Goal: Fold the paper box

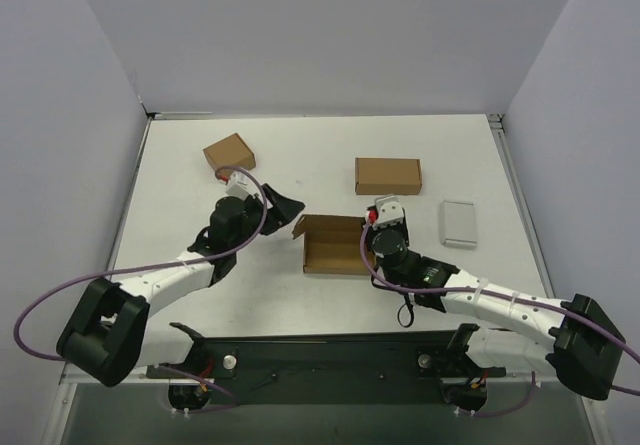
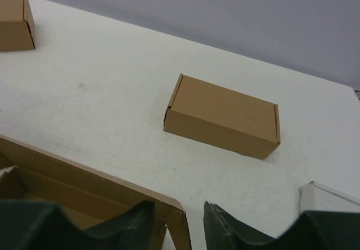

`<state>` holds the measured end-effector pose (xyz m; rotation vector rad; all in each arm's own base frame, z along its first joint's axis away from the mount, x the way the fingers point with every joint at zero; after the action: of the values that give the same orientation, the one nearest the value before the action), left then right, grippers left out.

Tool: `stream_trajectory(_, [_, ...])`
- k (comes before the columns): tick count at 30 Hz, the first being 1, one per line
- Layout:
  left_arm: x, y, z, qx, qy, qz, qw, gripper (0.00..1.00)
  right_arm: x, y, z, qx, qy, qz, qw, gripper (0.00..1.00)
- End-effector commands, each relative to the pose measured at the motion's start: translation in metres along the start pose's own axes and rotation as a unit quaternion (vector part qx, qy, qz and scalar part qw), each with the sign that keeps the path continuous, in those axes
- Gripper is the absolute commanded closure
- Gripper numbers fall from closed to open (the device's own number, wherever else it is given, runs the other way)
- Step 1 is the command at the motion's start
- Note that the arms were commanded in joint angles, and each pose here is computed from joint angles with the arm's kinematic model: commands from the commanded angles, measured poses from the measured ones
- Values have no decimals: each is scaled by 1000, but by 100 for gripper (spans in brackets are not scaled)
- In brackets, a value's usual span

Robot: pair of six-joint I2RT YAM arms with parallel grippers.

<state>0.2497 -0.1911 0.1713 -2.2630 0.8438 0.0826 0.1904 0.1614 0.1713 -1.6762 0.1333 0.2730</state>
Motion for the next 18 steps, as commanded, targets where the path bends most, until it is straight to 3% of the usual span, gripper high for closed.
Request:
stream_trajectory(1, [-16,-27,-2,95,13,-38,995,17,-3,-10,-1,35,-59,53,996,53])
stream_trajectory(6, [-29,-38,8,192,10,-32,981,15,-8,-9,-15,63,-108,89,988,27])
stream_trajectory(10, [-35,-38,8,258,37,-34,965,15,-11,-8,-22,66,-130,104,984,23])
stream_trajectory(18, [-24,-32,7,312,98,-15,945,15,13,-4,-35,95,-161,149,971,23])
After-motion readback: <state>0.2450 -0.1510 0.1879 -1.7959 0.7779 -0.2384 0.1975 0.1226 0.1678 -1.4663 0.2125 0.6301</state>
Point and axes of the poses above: each gripper's point midway between its finger pads, its own x axis out along the fingers, its own z axis along the line the jaws close on, y = z × x, the point moved 9 cm from there along -x, back along the fingers, and after that the axes turned 7 degrees about x, right-handed, at the moved point
